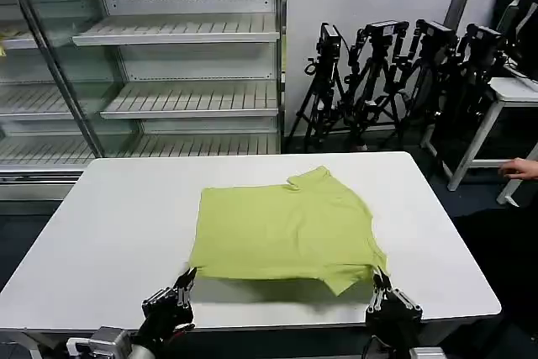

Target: Fold and organize the clothes.

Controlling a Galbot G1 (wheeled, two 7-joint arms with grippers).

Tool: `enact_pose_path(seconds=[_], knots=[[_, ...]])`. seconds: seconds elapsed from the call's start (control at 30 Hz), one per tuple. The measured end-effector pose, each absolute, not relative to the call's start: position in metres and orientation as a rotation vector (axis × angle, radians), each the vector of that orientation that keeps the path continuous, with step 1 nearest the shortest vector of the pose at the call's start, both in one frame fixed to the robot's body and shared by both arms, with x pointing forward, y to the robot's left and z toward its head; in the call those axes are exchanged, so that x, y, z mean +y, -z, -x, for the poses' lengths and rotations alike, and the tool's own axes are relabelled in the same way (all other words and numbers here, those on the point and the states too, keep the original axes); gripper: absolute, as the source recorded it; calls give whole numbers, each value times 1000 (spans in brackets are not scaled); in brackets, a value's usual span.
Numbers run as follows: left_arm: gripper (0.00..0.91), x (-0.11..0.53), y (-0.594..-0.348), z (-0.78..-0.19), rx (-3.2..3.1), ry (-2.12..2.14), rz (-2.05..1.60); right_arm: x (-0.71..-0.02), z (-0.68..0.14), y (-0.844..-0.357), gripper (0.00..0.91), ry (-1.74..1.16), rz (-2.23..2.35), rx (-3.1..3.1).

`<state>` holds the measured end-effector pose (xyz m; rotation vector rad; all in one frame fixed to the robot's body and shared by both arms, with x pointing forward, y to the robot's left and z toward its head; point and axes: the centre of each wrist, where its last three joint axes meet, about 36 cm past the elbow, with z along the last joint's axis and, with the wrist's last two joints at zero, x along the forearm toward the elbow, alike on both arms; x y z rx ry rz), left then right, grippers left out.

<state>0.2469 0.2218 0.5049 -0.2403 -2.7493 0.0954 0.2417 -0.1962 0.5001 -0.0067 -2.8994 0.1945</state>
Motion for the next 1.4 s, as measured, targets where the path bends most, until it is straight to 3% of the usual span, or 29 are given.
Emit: enact_pose_path(seconds=[0.7, 1.23, 1.27, 1.3, 1.33, 1.4], knots=[[20, 228, -464, -306, -2727, 86, 332, -211, -341, -471, 0, -367, -165, -2886], [30, 231, -446, -341, -2744, 118, 279, -210, -382, -448, 0, -444, -201, -2831], [242, 230, -445, -342, -2742, 119, 281, -209, -383, -445, 0, -448, -201, -2824], [504, 230, -444, -342, -2740, 121, 282, -209, -384, -443, 60, -452, -200, -2817], [907, 229, -443, -342, -2738, 124, 284, -209, -385, -441, 242, -456, -196, -2811], [907, 228, -441, -342, -2733, 124, 286, -208, -386, -438, 695, -464, -188, -2801]])
